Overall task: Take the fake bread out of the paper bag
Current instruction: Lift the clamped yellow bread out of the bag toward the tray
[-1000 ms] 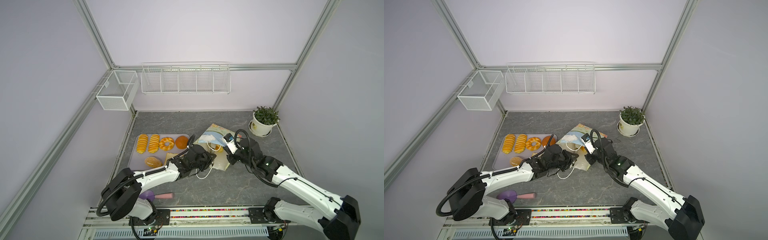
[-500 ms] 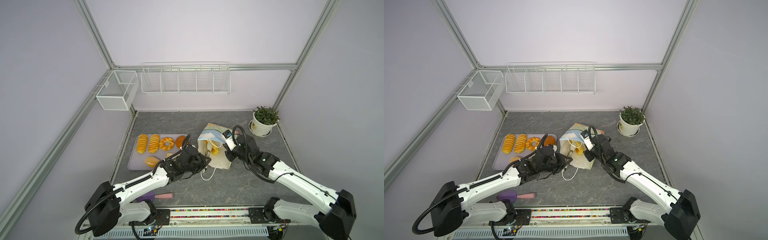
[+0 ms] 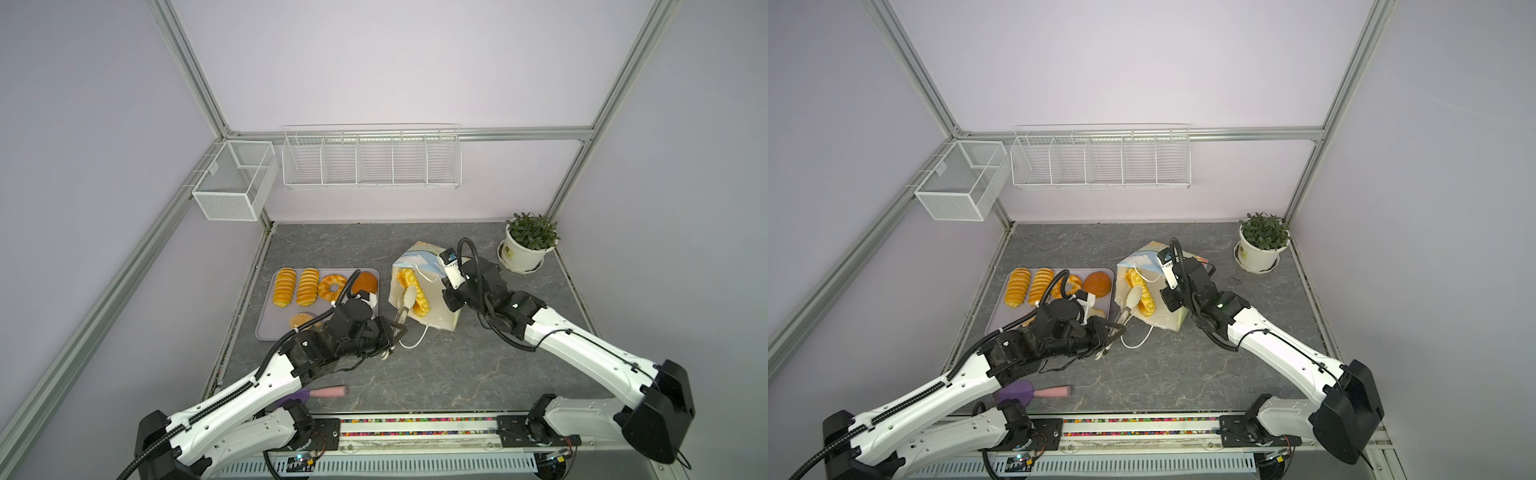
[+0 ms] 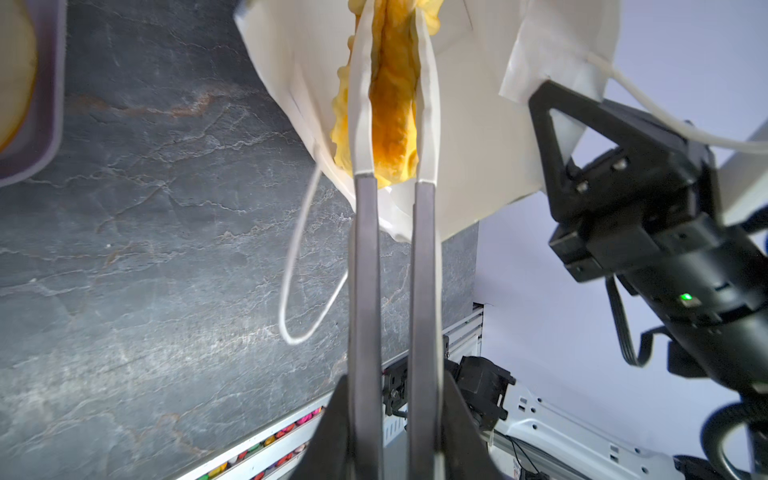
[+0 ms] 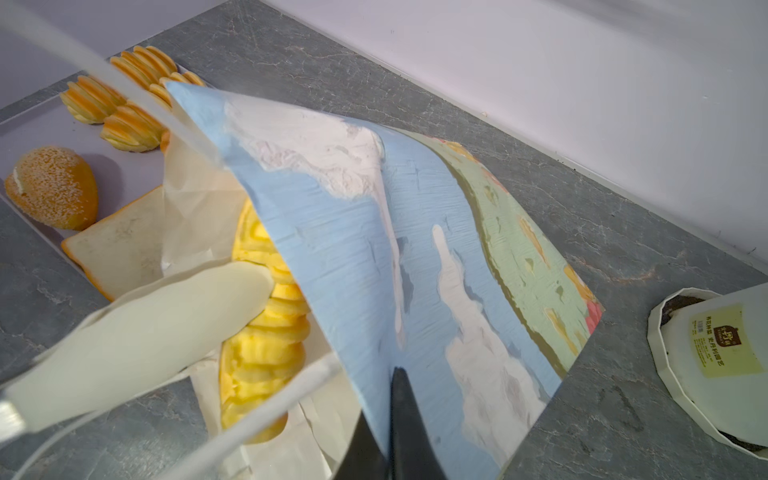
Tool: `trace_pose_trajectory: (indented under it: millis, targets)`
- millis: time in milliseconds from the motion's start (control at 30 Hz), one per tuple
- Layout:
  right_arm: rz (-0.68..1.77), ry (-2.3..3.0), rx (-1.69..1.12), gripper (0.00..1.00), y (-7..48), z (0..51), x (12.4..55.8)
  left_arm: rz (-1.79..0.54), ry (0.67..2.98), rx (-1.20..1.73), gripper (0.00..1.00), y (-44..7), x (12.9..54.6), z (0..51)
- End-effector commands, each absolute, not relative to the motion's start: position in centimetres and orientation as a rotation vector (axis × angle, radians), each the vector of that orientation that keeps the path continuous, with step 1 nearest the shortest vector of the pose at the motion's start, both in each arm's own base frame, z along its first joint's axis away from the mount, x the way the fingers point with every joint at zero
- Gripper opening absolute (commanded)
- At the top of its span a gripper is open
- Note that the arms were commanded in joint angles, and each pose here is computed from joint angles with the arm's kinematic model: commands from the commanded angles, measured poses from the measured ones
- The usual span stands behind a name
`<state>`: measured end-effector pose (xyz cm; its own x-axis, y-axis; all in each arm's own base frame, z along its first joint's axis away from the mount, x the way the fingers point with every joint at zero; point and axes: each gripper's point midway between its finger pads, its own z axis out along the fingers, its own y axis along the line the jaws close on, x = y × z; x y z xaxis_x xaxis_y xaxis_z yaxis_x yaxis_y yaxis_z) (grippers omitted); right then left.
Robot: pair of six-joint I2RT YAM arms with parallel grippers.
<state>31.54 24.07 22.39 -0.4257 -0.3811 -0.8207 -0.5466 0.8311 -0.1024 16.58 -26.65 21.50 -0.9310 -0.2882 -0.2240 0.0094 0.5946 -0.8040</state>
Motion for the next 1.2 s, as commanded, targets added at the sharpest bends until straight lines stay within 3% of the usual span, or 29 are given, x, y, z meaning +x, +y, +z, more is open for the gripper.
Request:
trace_pose_trajectory:
  millis: [0,400,900,1167]
  targets:
    - [0.197,2.110,-0.653,0.07,23.8,21.8,31.9,-1.271,2.448,-0.135,0.00,-25.5,15.7,24.2]
    - [0.206,2.116,-0.645,0.07,24.2,21.8,33.0,-1.274,2.352,-0.165,0.00,-21.1,13.7,27.0]
    - [0.222,2.147,-0.596,0.07,23.1,21.1,33.9,-0.867,2.329,-0.470,0.00,-10.3,12.8,27.2]
    - [0.275,2.151,-0.592,0.07,23.1,20.5,33.1,-0.696,2.354,-0.436,0.00,-9.8,14.0,27.8]
